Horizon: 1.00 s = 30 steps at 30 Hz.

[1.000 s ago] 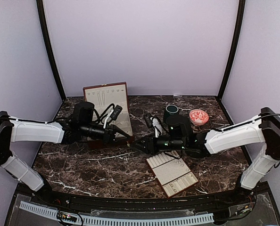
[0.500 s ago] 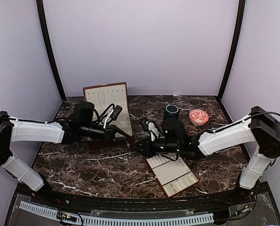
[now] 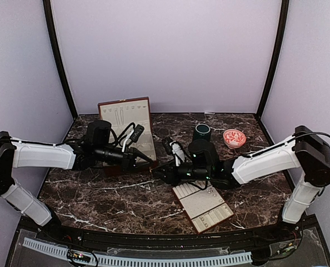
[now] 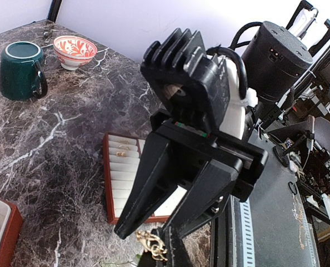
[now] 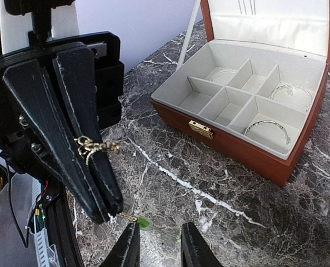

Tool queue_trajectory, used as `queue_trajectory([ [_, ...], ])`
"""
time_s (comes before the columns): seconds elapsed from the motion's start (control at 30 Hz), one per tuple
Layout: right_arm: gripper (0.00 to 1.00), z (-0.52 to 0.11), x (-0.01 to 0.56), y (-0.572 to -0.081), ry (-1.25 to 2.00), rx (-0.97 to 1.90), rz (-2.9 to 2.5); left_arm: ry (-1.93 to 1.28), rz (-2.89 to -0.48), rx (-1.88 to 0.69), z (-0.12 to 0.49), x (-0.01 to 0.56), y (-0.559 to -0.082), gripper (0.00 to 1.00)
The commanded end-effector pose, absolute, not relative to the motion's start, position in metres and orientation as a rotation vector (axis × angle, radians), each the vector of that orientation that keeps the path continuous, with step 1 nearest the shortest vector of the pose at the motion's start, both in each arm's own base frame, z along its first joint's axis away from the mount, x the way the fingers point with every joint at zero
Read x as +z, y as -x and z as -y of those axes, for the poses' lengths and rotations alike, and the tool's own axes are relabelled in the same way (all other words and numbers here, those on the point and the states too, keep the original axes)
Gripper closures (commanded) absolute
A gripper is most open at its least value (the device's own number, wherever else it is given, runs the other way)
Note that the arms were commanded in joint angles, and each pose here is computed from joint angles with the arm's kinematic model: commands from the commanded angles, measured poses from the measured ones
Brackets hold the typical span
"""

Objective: Organize the mixed jewelry

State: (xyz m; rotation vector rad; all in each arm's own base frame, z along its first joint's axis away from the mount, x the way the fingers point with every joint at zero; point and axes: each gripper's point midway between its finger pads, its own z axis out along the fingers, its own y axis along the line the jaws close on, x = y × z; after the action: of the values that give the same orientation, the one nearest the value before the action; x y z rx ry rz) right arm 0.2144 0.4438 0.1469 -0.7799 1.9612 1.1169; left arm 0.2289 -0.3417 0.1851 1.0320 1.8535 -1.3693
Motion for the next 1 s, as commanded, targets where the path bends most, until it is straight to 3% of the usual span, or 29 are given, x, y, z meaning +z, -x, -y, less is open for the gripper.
queue_trajectory([
  [0.0,0.75,-0.454,0.17,-0.221,0.761,1.125,-1.869,-1.065,-1.783,-1.376,0.342,0.203,-0.224,1.0],
  [0.97,0.76,-0.445,0.15,-0.21,0.744,1.143,-1.905,-1.048,-1.776,-1.339,0.34,0.207,-0.227,1.0],
])
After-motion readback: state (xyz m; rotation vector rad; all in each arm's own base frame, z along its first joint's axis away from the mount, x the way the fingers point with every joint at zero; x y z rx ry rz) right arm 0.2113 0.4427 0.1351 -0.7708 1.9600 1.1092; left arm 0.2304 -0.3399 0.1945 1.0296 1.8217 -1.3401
